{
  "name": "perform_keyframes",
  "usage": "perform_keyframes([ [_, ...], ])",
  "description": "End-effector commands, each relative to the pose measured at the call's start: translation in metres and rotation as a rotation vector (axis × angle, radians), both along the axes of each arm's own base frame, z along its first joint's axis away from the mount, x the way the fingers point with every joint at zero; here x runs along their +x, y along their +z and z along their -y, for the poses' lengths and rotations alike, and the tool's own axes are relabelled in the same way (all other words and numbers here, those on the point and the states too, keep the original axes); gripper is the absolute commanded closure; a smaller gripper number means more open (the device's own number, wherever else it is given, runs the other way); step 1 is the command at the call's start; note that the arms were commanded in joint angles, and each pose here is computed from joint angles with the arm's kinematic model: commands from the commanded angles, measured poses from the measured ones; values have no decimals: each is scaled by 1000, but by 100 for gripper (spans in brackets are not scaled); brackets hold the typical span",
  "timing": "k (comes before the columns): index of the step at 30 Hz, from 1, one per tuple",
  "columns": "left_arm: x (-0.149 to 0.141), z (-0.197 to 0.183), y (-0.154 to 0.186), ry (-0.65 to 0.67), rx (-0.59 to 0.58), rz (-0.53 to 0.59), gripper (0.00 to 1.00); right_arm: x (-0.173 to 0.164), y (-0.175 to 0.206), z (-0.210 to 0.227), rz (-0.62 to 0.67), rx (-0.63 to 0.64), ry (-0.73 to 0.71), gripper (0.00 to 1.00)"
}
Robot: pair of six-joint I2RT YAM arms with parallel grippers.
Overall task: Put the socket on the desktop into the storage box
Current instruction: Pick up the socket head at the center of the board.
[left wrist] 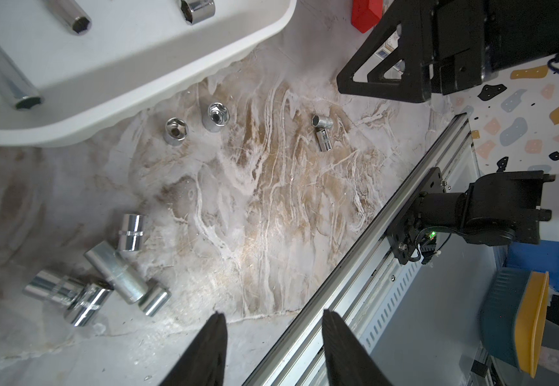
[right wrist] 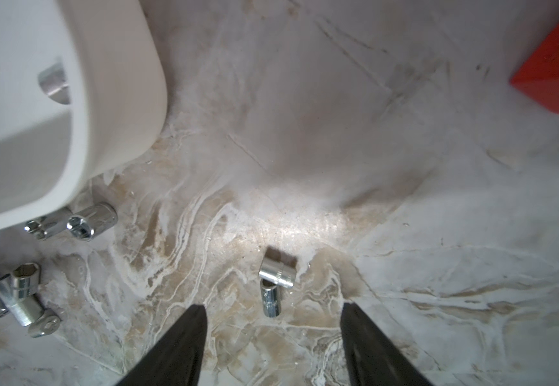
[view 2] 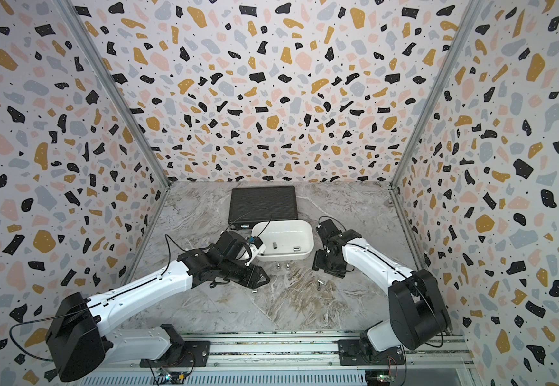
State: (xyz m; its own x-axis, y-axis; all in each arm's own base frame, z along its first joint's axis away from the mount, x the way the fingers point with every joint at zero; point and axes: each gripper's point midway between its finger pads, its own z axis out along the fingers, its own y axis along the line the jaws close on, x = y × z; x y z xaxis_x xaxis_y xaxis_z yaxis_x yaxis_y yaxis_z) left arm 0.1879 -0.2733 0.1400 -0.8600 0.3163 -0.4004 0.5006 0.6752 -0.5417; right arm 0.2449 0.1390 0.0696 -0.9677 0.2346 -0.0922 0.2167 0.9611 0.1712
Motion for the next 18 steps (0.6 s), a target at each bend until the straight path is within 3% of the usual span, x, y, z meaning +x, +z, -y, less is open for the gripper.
perform_keyframes([
  [1,2,4,10,3,-37,42,50,-10,-12,7,-67,-28,-79,32],
  [18,1,3,-1,13,-31,28,50,-12,-36,-5,-178,5,-201,37],
])
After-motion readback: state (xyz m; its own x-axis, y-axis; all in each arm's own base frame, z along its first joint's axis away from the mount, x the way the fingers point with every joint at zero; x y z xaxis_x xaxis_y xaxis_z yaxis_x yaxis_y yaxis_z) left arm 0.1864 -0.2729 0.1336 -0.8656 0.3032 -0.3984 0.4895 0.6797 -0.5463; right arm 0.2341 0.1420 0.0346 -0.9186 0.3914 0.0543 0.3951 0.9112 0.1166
